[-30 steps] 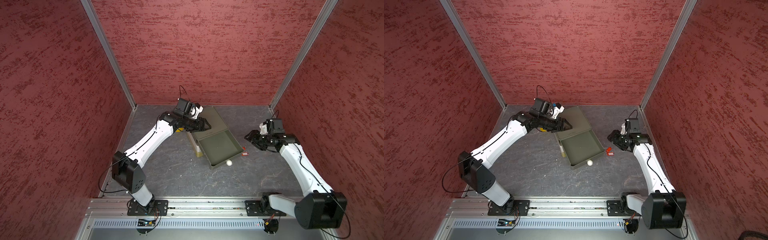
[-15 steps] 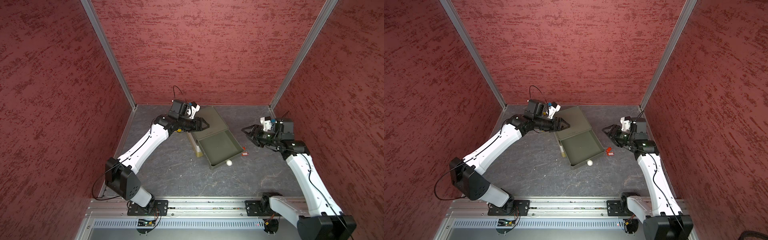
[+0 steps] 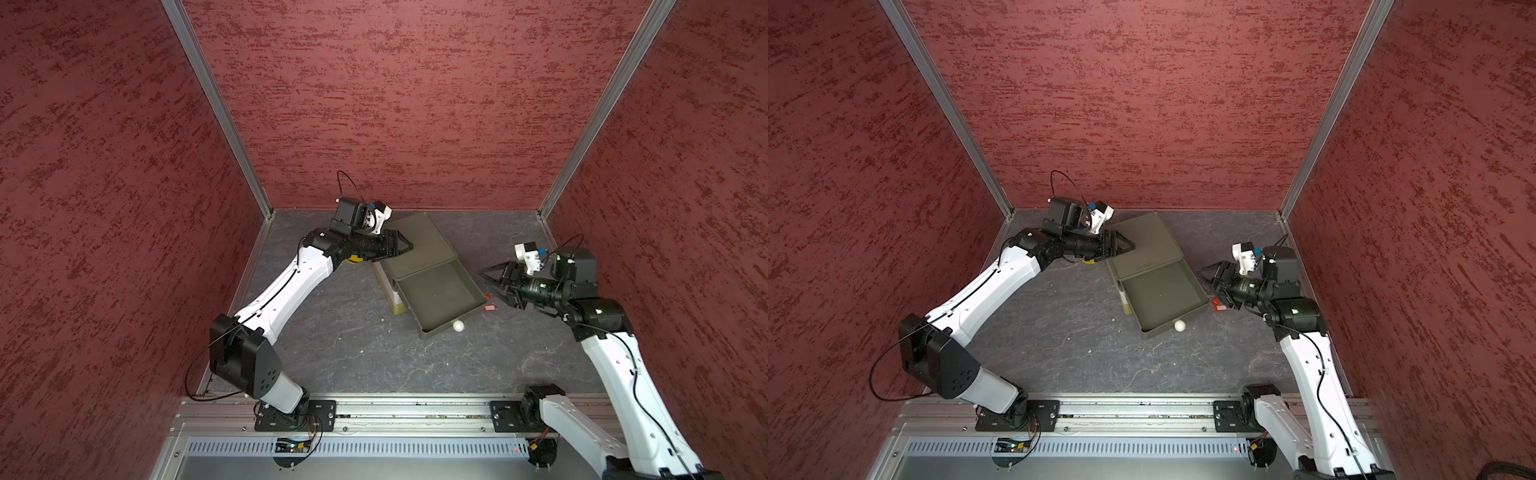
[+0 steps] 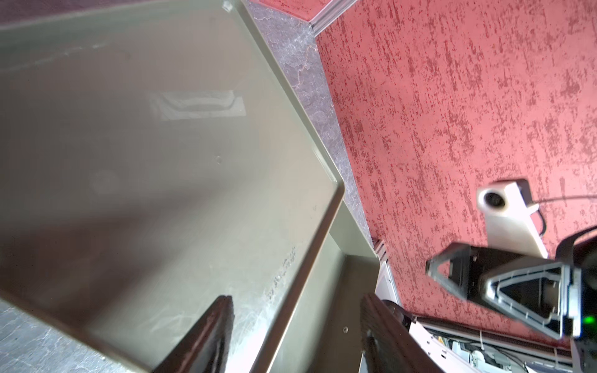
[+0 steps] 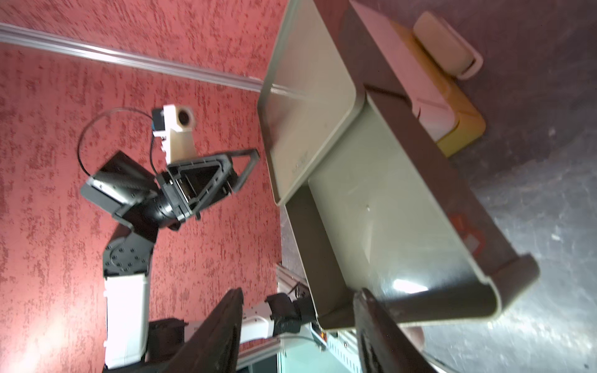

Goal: Take the keys out of the drawer
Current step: Close the drawer in the storage box.

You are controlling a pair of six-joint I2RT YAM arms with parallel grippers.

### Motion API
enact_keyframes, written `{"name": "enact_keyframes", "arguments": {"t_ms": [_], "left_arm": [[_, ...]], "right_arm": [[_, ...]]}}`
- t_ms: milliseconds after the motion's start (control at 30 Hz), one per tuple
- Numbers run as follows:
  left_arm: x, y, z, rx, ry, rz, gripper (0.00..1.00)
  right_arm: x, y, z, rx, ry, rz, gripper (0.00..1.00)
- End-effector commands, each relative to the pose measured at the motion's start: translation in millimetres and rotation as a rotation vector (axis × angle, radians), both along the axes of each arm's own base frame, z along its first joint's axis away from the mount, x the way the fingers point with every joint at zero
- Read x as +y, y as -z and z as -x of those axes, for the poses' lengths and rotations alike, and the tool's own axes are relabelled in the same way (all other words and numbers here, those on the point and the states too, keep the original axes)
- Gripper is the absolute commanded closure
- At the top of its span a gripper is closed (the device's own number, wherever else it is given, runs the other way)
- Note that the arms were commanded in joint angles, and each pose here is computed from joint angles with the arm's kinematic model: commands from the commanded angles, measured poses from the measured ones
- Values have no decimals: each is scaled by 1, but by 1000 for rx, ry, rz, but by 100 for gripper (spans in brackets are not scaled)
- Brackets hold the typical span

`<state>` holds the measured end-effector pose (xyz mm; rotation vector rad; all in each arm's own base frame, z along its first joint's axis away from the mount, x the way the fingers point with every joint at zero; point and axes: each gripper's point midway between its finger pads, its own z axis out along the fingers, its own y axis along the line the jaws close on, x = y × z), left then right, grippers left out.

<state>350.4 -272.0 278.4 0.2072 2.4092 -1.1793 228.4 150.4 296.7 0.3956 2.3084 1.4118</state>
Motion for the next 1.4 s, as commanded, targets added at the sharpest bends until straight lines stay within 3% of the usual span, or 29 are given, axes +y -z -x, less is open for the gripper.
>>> {"name": "enact_keyframes", "arguments": {"t_ms": [0, 100, 500, 767, 1000, 1367], "left_arm": [[-4, 3, -8, 23, 3, 7, 35], [-7, 5, -12, 32, 6, 10, 35], [-19, 18, -17, 67, 40, 1, 35], [-21, 23, -16, 76, 45, -7, 35], [-20, 26, -14, 81, 50, -18, 35], [-17, 32, -12, 90, 57, -46, 35]], "right_arm": [[6, 24, 25, 98, -44, 44, 41], [13, 47, 38, 176, -75, 93, 41], [33, 87, 65, 256, -134, 174, 41], [32, 111, 57, 263, -43, 141, 47], [45, 112, 35, 231, -31, 102, 54], [46, 114, 28, 219, -9, 100, 66]]}}
